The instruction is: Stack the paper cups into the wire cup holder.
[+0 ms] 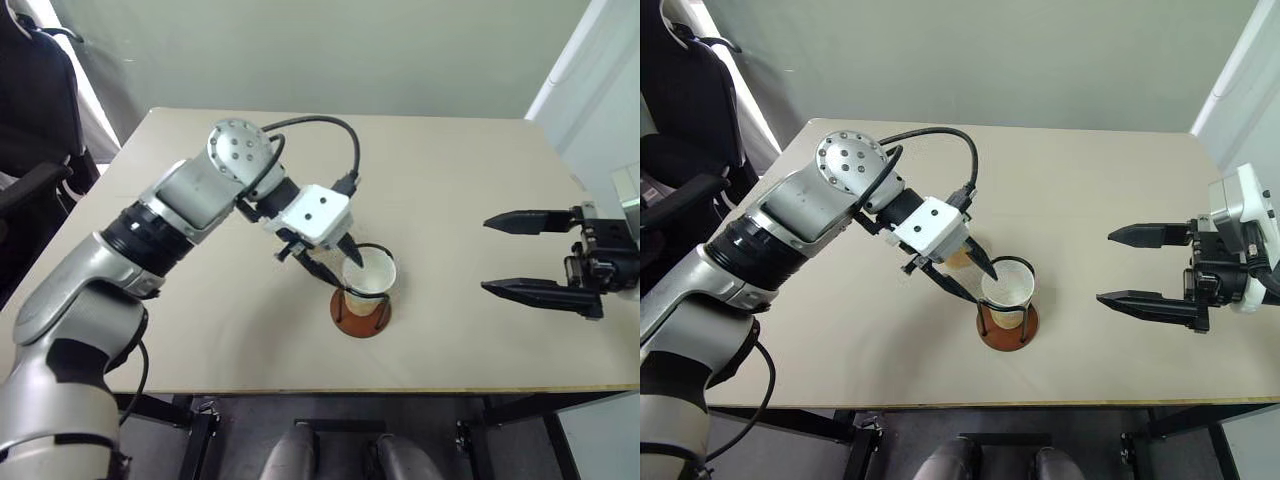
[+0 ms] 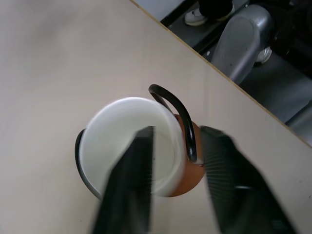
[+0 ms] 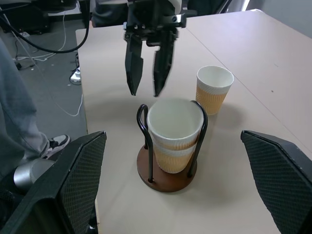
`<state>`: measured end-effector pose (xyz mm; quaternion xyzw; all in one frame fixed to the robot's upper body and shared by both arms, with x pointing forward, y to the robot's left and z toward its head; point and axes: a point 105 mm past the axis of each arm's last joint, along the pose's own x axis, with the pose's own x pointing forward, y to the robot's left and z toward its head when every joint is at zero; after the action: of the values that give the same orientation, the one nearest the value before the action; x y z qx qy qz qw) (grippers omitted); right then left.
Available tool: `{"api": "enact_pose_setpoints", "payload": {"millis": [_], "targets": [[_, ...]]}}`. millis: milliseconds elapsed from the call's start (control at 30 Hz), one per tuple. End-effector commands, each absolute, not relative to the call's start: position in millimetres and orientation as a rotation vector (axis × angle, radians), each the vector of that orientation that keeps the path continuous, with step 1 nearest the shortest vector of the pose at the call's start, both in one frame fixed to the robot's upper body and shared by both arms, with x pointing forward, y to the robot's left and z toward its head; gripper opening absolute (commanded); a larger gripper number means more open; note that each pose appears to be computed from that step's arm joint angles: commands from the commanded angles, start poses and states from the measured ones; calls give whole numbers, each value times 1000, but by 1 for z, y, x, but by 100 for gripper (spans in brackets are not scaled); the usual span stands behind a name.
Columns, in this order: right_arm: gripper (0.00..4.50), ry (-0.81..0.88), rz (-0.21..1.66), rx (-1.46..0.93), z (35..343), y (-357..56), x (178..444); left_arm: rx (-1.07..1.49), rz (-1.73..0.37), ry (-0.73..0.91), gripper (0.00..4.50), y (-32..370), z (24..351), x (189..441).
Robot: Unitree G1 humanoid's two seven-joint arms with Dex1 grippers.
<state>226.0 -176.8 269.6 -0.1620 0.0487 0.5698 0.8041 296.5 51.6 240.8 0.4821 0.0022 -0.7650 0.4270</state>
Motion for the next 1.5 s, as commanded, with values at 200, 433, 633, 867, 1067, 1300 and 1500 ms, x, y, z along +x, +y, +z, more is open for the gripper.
{"api": "enact_pose_setpoints", "payload": {"millis": [200,433,633,867,1067,1300,1500], "targets": [[450,48,1219,-383,281,-176,224,981,-1831,-222,448,44,300,300],[450,58,1231,-375,278,-174,223,837,-1500,20,448,126,292,345],[450,57,1233,-376,278,-173,226,727,-1395,37,448,131,268,378],[450,57,1213,-383,278,-174,225,828,-1344,148,448,129,225,398],[450,55,1201,-380,279,-175,223,875,-1317,177,411,122,209,406],[450,57,1193,-381,279,-175,222,959,-1311,152,182,115,206,409],[450,55,1189,-382,280,-175,222,971,-1311,174,5,121,206,408]]}}
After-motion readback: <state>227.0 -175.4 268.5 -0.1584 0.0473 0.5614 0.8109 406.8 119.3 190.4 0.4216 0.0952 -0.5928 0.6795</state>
